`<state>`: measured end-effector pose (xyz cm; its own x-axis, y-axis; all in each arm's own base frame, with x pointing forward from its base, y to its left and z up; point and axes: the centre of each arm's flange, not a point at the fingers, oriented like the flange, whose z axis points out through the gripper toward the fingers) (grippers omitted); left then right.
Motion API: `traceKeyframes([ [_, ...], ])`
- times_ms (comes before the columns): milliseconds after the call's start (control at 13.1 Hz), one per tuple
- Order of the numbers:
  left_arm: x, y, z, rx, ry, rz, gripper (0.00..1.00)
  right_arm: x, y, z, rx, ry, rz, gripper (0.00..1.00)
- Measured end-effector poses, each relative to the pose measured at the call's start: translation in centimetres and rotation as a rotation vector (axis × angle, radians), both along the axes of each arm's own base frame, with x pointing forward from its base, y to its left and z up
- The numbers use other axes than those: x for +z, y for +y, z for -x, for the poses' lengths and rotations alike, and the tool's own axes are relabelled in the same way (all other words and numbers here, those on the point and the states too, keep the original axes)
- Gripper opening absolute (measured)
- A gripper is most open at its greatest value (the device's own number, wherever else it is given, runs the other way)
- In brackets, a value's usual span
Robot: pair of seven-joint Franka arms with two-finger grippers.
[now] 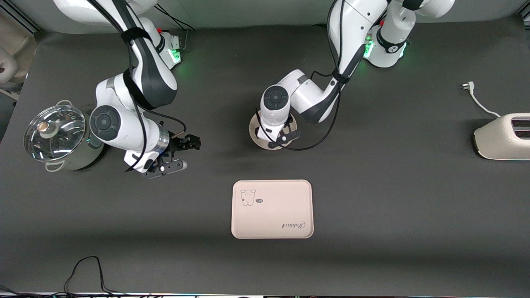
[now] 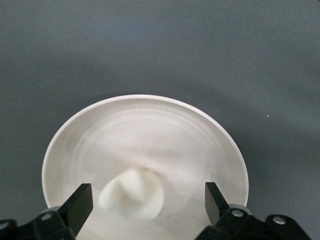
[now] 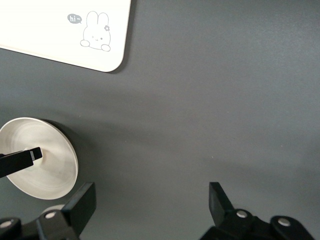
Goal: Place bun in plate and plate on tray
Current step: 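Release the bun onto the plate while the right gripper approaches, then grasp the plate rim with the right gripper and lift it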
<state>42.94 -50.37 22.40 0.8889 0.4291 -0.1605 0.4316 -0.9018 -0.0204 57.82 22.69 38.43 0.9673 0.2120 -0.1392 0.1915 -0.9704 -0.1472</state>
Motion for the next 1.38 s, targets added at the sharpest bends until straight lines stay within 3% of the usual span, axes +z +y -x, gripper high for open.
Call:
traceKeyframes([
  [153,0.0,0.0,0.0,0.000,0.000,0.000,1.00,-0.1,0.3,0.0,-0.002,-0.004,-0.008,1.00],
  [306,0.4,0.4,-0.4,0.006,0.001,-0.009,1.00,-0.9,1.0,-0.5,-0.035,-0.023,-0.057,1.00],
  [383,1.4,1.2,-1.2,0.017,0.009,-0.028,1.00,-1.8,1.6,-0.8,-0.059,-0.021,-0.089,1.00],
  [536,6.9,5.3,-5.4,0.064,-0.017,-0.050,1.00,-4.1,2.3,-0.8,-0.081,0.007,-0.108,1.00],
  [765,17.7,16.3,-12.0,0.071,-0.089,-0.039,1.00,-6.9,6.5,0.3,-0.046,-0.004,-0.105,1.00],
  [995,22.0,28.5,-16.6,0.035,-0.137,-0.083,1.00,-11.1,11.6,3.0,-0.025,-0.001,-0.076,1.00],
  [1224,21.9,39.1,-19.4,-0.043,-0.133,-0.103,1.00,-14.8,14.1,4.9,-0.046,0.010,-0.088,1.00],
  [1378,22.8,43.2,-19.4,-0.099,-0.110,-0.108,1.00,-17.3,14.5,6.4,-0.072,0.017,-0.070,1.00],
])
